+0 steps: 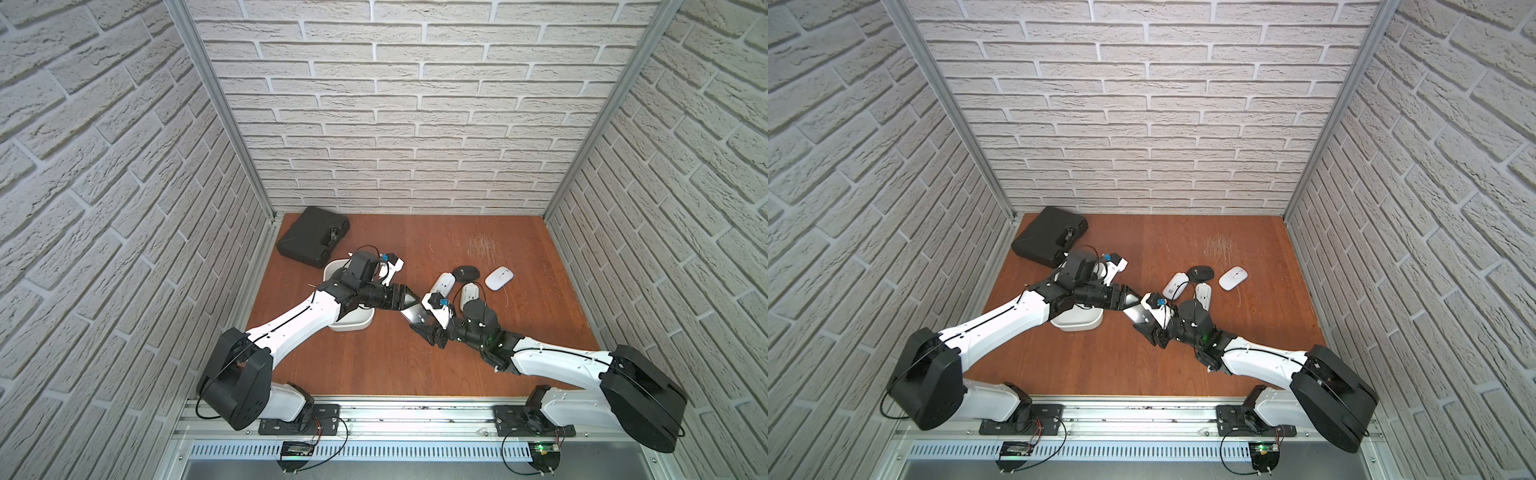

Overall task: Put the mouse in the storage box
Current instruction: Pick up the mouse from the center of the board.

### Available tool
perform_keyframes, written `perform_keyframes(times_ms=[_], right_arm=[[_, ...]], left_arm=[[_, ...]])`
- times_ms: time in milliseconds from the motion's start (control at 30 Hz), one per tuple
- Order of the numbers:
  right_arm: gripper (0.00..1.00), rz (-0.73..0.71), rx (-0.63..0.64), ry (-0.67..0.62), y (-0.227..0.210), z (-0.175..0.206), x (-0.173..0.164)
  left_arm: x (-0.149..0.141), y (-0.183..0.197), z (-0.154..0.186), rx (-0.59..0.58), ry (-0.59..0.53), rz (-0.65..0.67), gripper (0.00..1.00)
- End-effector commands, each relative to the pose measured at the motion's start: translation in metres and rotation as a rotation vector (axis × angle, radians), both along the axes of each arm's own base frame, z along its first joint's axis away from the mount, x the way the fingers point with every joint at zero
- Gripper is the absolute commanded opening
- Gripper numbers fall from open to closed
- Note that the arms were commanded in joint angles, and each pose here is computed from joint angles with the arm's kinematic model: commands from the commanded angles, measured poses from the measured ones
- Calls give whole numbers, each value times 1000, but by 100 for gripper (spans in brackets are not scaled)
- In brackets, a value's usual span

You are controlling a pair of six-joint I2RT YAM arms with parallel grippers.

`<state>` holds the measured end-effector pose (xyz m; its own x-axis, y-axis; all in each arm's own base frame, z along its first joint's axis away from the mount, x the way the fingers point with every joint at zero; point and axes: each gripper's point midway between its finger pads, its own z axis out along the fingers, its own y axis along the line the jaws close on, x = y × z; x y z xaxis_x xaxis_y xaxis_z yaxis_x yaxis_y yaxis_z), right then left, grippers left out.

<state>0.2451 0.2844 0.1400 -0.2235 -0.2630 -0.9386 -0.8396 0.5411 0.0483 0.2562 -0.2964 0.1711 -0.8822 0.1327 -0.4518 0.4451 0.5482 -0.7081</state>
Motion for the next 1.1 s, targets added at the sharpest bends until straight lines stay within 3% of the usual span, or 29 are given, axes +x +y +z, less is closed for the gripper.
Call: perform_keyframes(times_ms=[0,400,733,900,1067], right_arm=[[51,36,66,-101,6,28,-3],[51,16,42,-114,1,24,-2],[51,7,36,-120,0,23,-1],[51,5,38,-118,0,24,0],[51,3,36,-119,-1,24,0]], left_arm=[[4,-13,18,-60,-44,-26,64],[-14,-6,17,-50,12,-48,63],[-29,-1,23,-60,31,-78,47],[-30,-2,21,-62,44,-89,44],[-27,-5,20,-64,46,-94,27]])
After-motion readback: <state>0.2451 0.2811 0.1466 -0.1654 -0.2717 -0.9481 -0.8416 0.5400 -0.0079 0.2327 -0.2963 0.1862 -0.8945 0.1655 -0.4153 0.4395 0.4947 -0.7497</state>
